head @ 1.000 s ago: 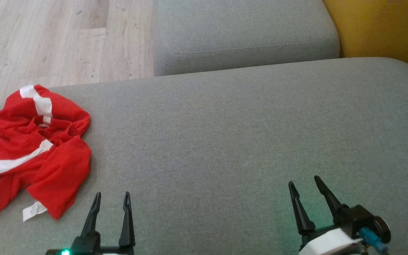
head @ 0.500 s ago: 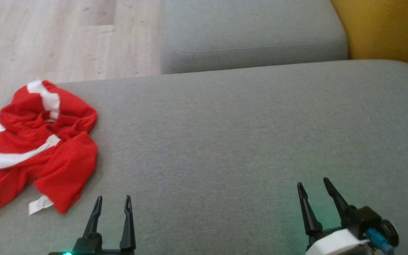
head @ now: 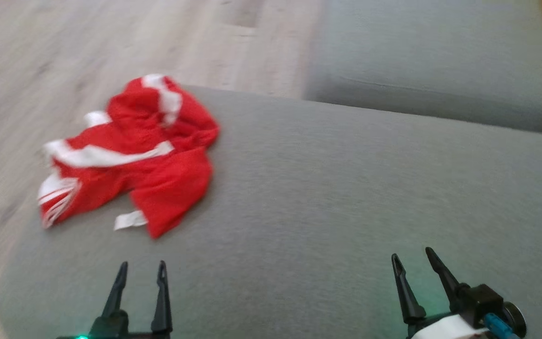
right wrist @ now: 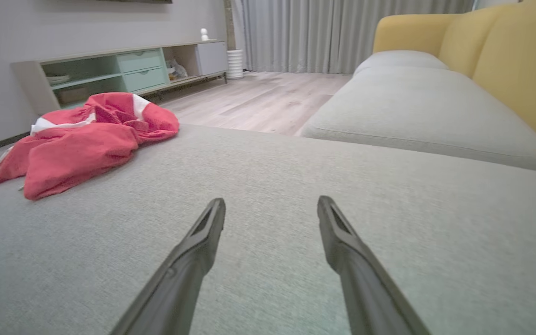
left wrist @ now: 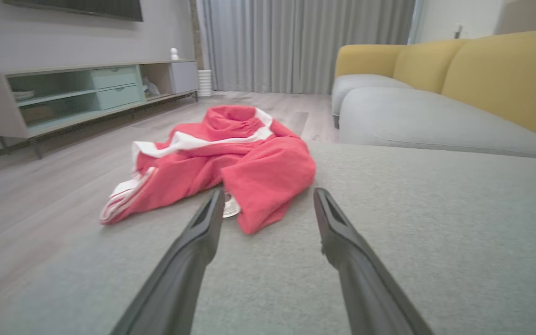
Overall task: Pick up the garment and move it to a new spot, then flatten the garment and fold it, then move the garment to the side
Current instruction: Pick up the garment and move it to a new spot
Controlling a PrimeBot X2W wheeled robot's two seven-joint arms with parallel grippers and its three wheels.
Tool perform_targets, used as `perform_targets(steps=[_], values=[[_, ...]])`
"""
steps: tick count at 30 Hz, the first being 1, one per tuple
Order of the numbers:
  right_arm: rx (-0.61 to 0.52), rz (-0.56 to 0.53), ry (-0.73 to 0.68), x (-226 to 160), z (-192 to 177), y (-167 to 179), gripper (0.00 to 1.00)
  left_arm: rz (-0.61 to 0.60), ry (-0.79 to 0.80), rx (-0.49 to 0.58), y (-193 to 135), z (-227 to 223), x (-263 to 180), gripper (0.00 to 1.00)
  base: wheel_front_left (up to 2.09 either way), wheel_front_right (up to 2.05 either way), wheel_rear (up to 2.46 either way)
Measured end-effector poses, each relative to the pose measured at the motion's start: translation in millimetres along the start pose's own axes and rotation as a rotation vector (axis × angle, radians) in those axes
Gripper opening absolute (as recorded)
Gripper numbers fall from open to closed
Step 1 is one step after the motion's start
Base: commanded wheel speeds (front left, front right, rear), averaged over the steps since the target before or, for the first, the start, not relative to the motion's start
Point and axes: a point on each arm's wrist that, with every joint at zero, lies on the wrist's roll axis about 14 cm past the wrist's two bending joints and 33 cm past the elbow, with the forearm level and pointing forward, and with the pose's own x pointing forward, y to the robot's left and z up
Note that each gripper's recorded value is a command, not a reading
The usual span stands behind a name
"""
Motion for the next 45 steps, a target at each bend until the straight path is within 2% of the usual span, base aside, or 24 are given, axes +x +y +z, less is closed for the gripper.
perform_targets(steps=[12,22,28,33,40,42,45], values=[[-0.024,0.225,0.018,39.2,-0.3,60.9,1.00,0.266,0.002,0.007,68.8,-1.8,-40.8,1.00,0.00,0.00,0.00],[-0.031,0.254,0.024,52.7,-2.8,66.5,1.00,0.313,-0.021,0.040,79.4,10.2,-42.2,1.00,0.00,0.00,0.00],[-0.060,0.247,0.051,55.6,-13.5,59.8,1.00,0.339,-0.093,0.100,97.5,39.1,-30.8,1.00,0.00,0.00,0.00],[-0.091,0.230,0.077,63.3,-27.0,47.4,1.00,0.322,-0.226,0.183,104.7,93.2,9.2,1.00,0.00,0.00,0.00],[-0.147,0.196,0.123,82.3,-52.2,2.4,1.00,0.194,-0.445,0.273,74.4,177.7,98.4,1.00,0.00,0.00,0.00],[-0.158,0.188,0.127,88.8,-57.3,-9.7,1.00,0.169,-0.424,0.291,71.3,177.0,129.0,1.00,0.00,0.00,0.00],[-0.178,0.180,0.133,96.5,-65.3,-24.8,1.00,0.155,-0.323,0.293,73.2,153.2,173.7,1.00,0.00,0.00,0.00]])
